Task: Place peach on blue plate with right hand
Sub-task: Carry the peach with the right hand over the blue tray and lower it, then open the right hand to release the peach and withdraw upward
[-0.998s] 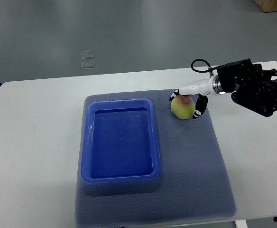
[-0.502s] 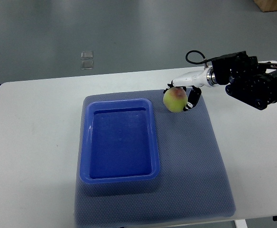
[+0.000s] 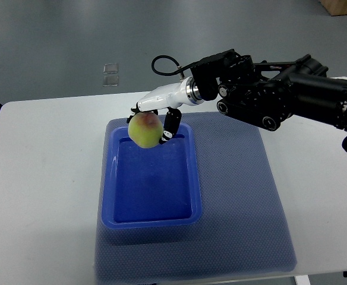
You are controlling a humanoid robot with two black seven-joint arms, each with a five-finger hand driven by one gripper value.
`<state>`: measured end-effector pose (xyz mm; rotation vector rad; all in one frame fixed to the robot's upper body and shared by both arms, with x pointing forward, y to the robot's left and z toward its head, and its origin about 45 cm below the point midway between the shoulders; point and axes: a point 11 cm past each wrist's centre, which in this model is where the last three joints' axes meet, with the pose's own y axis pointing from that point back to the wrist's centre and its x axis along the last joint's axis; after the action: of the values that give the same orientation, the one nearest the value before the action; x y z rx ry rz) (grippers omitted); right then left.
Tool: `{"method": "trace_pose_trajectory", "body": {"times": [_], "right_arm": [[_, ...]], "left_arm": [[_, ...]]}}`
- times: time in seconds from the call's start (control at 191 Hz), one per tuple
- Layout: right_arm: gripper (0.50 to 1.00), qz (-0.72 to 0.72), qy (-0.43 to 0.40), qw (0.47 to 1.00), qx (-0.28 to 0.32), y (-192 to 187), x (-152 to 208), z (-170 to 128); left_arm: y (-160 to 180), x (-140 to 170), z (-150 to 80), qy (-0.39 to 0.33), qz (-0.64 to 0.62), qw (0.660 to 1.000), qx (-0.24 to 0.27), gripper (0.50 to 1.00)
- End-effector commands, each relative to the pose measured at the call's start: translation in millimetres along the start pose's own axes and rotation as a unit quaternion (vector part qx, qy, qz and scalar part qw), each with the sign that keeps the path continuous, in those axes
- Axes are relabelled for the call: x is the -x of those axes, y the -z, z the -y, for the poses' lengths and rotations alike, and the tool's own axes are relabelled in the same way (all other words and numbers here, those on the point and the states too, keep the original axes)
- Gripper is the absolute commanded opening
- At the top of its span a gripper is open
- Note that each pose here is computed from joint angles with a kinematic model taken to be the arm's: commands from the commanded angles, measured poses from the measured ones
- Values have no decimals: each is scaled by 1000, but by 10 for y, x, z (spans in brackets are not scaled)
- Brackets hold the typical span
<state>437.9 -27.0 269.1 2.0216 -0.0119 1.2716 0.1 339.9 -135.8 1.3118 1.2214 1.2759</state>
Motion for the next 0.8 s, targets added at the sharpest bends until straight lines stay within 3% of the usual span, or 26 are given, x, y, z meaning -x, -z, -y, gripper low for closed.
{"method": "trace_pose_trajectory", "body": {"times": [0.0,0.12,0.167,0.172,0.303,0.486,0.544,0.794], "right_arm": [[643,-4,4,1000,-11,92,5,51],[723,-3,14,1000,-10,73,91,68],[723,-3,14,1000,-10,73,91,68],[756,-1,20,1000,-9,64,135,76],[823,9,48,999,-4,-1,425,128],[860,16,65,998,-3,-34,627,160],[917,18,65,998,-4,-34,640,163],[930,23,54,998,-7,-12,536,149]], "left_arm": [[4,-2,0,0,0,1000,-1,1000],[1,14,0,2,0,1000,0,1000],[1,14,0,2,0,1000,0,1000],[3,14,0,2,0,1000,-1,1000],[-8,20,0,3,0,1000,1,1000],[-26,21,-2,3,0,1000,2,1000],[-26,21,-2,3,0,1000,2,1000],[-26,15,-2,2,0,1000,2,1000]]}}
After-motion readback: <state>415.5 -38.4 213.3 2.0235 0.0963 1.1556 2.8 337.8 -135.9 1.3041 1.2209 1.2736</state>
